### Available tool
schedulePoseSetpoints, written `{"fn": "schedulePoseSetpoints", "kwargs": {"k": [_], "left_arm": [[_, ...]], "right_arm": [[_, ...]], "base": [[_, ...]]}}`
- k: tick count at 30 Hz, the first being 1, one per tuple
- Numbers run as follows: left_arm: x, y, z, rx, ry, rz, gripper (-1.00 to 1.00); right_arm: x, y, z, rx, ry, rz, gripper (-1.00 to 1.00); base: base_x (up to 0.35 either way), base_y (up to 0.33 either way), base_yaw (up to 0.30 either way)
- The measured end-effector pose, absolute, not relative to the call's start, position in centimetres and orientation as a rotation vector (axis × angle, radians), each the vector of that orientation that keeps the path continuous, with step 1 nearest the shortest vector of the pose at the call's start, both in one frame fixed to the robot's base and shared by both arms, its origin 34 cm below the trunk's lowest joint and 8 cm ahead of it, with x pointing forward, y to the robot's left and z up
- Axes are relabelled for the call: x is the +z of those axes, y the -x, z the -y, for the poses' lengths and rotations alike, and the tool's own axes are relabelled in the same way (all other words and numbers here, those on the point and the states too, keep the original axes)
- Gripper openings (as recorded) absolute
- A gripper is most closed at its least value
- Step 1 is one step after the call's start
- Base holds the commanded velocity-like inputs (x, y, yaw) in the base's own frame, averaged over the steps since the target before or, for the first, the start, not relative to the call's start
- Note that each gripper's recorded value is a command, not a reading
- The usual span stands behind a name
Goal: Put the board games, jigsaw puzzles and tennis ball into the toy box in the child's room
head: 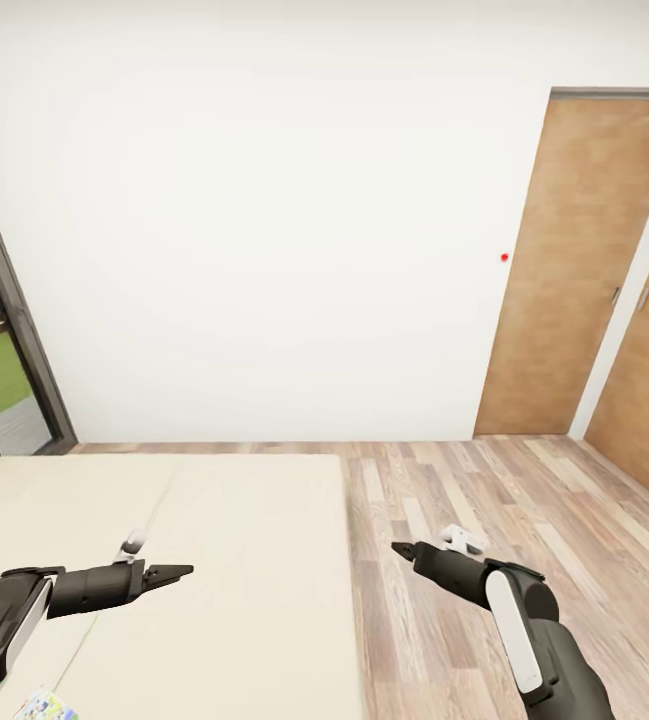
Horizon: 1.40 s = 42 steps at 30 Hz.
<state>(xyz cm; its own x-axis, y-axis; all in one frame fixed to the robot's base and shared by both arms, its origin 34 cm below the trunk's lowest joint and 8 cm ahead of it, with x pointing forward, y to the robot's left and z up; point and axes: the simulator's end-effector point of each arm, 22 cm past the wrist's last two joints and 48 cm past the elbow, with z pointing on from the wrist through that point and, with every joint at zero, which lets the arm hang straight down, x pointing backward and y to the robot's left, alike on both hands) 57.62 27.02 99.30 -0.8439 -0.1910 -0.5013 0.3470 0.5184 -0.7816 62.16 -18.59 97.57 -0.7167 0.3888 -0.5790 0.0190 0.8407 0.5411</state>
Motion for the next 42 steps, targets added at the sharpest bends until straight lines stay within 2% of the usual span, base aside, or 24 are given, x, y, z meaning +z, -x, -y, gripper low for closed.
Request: {"fn": "schedulePoseSetpoints", "kwargs": {"k": [42], "left_arm": [[99.41, -57.72, -27.19, -1.312, -0.120, -2.216, 1.00]], "right_arm": [[97.55, -62.21, 19.20, 0.665, -0.318, -2.290, 1.00]], "base": [[0.000, 0.148, -0.013]]}}
